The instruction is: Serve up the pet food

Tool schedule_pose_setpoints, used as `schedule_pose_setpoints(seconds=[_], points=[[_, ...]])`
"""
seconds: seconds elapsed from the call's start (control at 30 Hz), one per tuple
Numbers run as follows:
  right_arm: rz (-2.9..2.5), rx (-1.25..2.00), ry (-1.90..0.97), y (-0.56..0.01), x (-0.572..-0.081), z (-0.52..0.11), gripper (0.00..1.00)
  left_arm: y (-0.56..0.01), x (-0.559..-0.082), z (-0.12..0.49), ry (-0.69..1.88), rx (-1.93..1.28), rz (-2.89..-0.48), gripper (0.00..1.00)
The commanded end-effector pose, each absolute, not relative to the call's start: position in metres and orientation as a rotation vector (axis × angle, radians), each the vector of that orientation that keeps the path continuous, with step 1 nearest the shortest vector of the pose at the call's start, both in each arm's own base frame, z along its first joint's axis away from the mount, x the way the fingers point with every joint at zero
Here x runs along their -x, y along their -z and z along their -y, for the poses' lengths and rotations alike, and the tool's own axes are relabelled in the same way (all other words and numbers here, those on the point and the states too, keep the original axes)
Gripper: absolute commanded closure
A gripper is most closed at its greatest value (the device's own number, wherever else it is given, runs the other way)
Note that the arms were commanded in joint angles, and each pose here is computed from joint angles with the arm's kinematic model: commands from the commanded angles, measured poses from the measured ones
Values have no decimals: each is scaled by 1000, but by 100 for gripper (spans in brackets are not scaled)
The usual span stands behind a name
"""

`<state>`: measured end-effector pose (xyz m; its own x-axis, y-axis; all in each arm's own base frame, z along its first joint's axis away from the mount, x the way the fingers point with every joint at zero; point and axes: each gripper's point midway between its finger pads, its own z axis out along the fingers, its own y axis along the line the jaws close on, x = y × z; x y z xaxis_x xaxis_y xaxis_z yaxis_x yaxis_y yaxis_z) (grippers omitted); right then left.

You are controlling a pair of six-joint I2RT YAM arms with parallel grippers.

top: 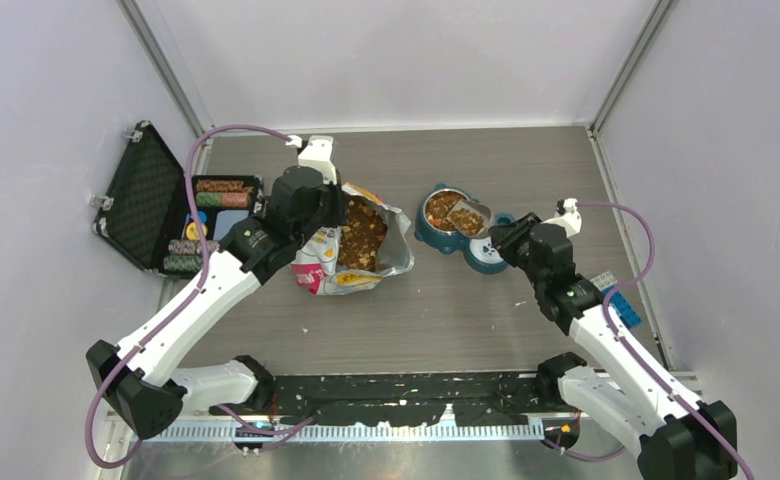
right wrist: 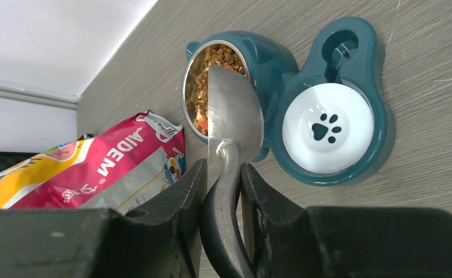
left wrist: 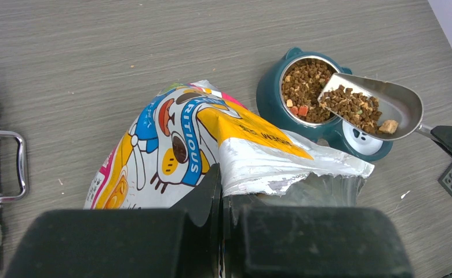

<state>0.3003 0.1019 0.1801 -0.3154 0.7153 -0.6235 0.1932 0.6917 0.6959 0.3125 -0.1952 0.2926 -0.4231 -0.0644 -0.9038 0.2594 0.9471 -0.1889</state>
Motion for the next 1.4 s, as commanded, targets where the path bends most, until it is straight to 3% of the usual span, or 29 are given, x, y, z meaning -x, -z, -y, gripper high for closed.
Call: schedule_pose_setpoints(seconds=[0.0, 1.37], points=[[-1755, -619, -610, -229, -318, -101, 95, -327, -314, 191, 400, -115, -1865, 100], [-1835, -332, -249, -257, -345, -127, 95, -319, -315, 187, 372, -114, -1870, 100]])
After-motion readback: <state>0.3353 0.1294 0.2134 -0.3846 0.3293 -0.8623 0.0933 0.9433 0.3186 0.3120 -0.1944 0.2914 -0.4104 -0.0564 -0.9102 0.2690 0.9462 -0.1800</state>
